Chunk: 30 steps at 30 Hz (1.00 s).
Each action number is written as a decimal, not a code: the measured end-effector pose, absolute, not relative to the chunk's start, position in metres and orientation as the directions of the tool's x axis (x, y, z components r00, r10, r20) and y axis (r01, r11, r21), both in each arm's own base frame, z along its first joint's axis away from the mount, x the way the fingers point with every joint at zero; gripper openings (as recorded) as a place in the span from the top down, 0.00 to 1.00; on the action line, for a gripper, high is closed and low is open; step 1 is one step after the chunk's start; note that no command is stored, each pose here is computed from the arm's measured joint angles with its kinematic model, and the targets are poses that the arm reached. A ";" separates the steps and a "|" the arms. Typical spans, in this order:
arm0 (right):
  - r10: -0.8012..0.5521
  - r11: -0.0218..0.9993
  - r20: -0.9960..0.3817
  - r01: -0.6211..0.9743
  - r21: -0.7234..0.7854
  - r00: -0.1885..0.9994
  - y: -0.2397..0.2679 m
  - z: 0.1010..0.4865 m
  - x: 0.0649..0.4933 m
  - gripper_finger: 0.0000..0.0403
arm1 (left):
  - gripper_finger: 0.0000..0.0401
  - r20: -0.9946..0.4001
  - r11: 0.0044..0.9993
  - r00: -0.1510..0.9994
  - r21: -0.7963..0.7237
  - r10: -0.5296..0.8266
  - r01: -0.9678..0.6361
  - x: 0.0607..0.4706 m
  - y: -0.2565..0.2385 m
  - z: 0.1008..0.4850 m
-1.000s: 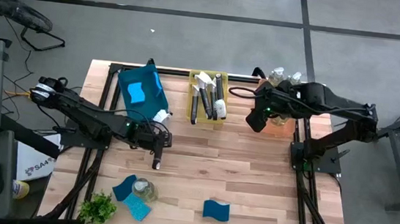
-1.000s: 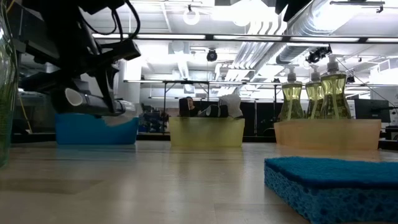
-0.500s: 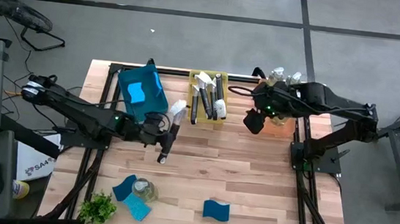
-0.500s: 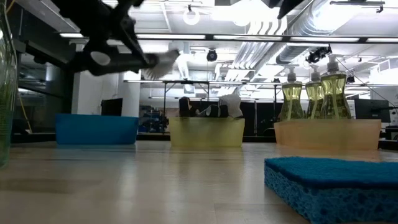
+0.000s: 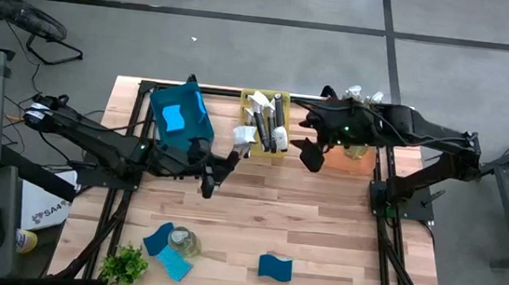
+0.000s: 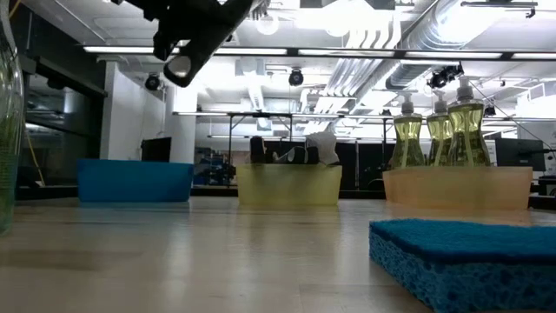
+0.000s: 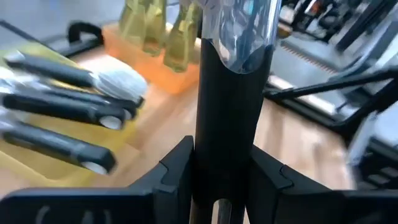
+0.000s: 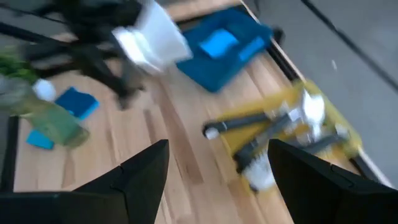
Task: Pick & Place Kitchen Sink Supplies
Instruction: Put the black dishwashing brush into the yellow bin
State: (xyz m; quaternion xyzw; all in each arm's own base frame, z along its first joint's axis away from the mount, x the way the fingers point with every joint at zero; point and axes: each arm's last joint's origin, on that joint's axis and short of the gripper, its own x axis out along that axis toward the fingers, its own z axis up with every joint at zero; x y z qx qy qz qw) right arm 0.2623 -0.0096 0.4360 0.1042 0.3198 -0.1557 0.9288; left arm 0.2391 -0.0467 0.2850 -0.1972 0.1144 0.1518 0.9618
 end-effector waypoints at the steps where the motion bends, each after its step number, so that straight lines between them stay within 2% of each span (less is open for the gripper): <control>1: -0.205 0.944 -0.606 0.318 0.083 0.768 -0.008 0.438 0.264 0.34 | 0.76 -0.279 0.885 0.924 -0.311 0.263 -0.346 0.239 -0.046 0.285; 8: -0.103 0.993 -0.484 0.116 -0.002 0.869 0.003 0.448 0.278 0.34 | 0.76 -0.229 0.942 0.925 -0.071 0.304 -0.327 0.240 -0.045 0.290; 16: -0.061 0.998 -0.462 0.057 -0.023 0.885 0.011 0.440 0.301 0.34 | 0.76 -0.047 0.951 0.950 0.003 0.308 -0.308 0.243 -0.046 0.309; 25: -0.017 1.000 -0.376 0.016 -0.005 0.927 0.014 0.433 0.333 0.34 | 0.76 0.028 0.959 0.960 0.040 0.278 -0.279 0.244 -0.047 0.318; 30: 0.053 0.999 -0.343 -0.050 0.019 0.938 0.017 0.426 0.350 0.34 | 0.76 0.063 0.966 0.966 0.041 0.251 -0.254 0.244 -0.047 0.321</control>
